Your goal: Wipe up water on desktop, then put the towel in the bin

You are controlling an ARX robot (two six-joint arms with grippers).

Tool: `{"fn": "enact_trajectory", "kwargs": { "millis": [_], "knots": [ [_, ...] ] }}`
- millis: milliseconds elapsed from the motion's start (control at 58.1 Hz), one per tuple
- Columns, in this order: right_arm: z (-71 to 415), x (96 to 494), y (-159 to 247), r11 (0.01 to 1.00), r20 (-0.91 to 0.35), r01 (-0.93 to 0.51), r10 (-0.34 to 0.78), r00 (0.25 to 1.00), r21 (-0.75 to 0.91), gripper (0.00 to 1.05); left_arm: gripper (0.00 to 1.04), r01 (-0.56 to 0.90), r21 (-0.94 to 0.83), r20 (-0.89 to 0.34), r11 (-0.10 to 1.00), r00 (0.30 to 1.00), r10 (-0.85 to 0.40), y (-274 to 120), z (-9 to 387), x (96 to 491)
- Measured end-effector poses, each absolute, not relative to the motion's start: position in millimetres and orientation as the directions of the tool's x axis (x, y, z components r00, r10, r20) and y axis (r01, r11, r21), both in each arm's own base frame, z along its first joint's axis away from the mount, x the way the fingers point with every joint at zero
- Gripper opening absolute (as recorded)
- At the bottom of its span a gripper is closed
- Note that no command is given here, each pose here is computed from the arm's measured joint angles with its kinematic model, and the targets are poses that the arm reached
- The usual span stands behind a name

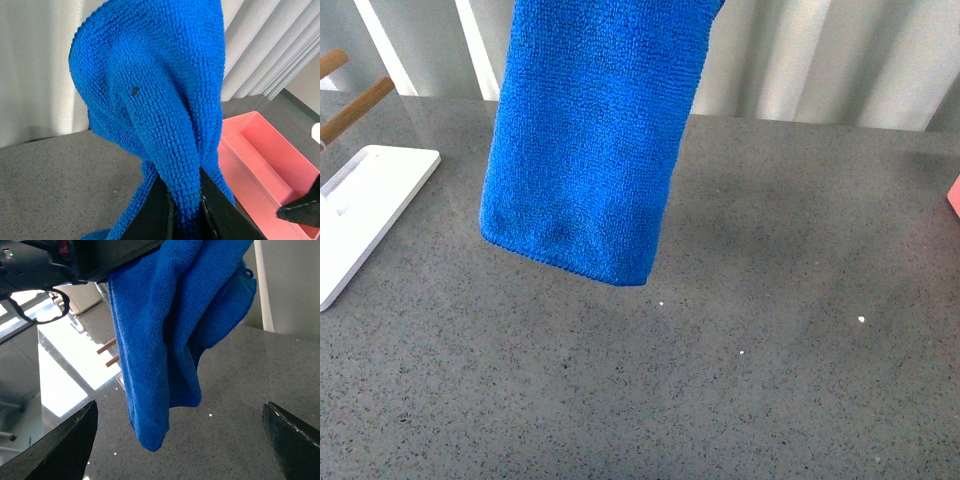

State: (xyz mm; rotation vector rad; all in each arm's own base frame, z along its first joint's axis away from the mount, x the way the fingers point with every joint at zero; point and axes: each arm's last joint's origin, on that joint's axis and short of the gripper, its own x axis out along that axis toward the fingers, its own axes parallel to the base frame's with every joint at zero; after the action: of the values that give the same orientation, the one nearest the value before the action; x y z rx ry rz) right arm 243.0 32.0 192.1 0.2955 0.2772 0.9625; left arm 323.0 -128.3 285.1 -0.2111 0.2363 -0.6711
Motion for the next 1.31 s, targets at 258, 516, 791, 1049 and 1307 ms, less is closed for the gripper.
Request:
{"fn": "enact_trajectory", "kwargs": {
  "millis": [258,516,791,1049,1307],
  "knots": [
    [180.6,282.8,66.8,0.513,-0.142,-0.746,0.851,0.505,0.424,0.98,0.05,0.587,-0.268,-0.148,0.764,0.758,-0.635,-128.3,285.1,323.0],
    [178.3,322.3,106.5,0.398,-0.148,-0.807,0.916,0.372,0.437,0.98,0.05,0.587,-0.268,-0.148,0.764,0.759,-0.635,-128.3,285.1,323.0],
    [180.6,354.5,151.6,0.344,-0.164,-0.850,0.939,0.303,0.399,0.98,0.05,0.588,-0.266,-0.148,0.764,0.759,-0.635,-128.3,285.1,323.0],
    [188.6,360.1,175.2,0.297,-0.141,-0.891,0.954,0.264,0.344,0.71,0.05,0.576,-0.264,-0.148,0.773,0.768,-0.623,-126.7,285.1,323.8],
    [183.6,361.8,175.6,0.387,-0.208,-0.890,0.916,0.342,0.241,0.23,0.05,0.569,-0.263,-0.150,0.779,0.773,-0.616,-126.0,285.0,324.1]
  ]
}}
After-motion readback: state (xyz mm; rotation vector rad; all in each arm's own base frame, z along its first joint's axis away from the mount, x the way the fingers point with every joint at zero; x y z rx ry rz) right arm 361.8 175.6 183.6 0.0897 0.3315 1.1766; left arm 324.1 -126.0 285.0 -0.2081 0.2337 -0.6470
